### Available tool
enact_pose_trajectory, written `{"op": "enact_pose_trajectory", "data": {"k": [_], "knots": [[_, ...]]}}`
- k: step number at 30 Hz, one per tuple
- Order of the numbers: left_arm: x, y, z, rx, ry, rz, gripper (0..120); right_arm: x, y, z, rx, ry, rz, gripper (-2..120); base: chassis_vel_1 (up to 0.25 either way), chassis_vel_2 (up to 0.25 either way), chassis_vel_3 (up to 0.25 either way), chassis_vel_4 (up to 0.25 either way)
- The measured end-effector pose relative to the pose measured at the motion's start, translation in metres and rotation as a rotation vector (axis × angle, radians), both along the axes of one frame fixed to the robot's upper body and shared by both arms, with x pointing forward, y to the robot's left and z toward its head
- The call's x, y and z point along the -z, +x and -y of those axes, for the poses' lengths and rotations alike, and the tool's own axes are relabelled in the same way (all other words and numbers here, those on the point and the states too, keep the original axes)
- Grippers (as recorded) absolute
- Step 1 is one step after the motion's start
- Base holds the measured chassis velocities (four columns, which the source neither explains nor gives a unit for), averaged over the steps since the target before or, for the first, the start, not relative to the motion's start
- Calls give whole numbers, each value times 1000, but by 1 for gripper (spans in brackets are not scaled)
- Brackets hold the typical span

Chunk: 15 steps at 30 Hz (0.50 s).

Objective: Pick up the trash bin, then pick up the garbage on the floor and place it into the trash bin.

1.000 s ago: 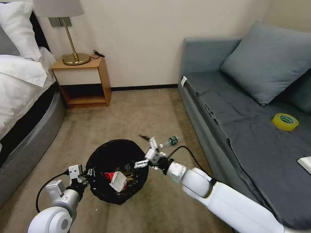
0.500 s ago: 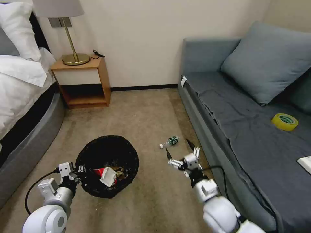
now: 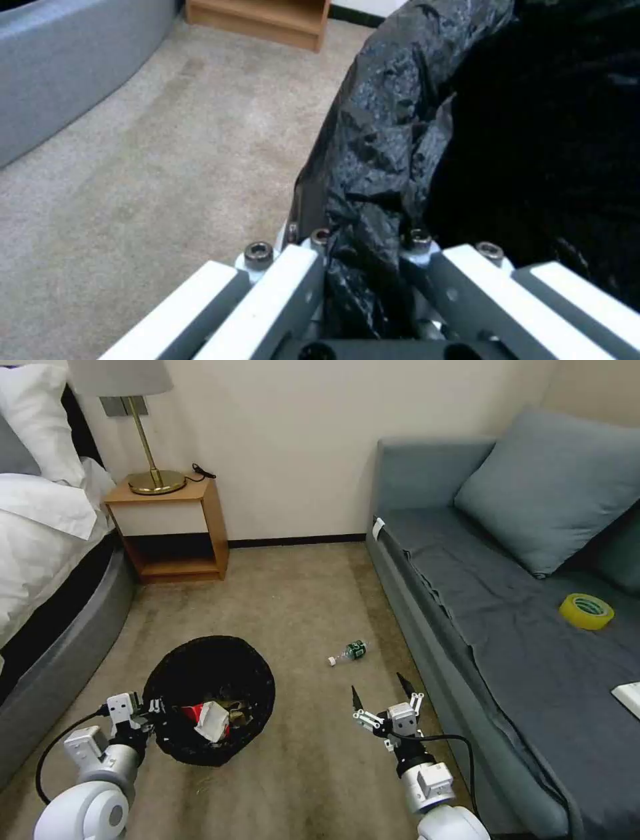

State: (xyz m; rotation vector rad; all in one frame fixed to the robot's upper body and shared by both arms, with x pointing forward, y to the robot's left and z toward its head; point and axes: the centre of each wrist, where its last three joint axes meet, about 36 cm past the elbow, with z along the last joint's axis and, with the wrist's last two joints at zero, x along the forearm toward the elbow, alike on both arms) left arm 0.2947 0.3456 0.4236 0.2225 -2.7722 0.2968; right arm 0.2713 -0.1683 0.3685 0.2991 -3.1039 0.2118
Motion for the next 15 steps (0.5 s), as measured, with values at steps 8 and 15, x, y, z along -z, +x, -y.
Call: {"op": "enact_pose_trajectory", "data": {"k": [8, 15], "knots": [[-4, -2, -2, -6, -1, 5, 3, -2, -7, 3, 47, -13, -13, 100, 0, 0, 0, 0], [-5, -2, -5, -5, 3, 8, 3, -1, -11, 4, 42, -22, -18, 100, 0, 0, 0, 0]]}}
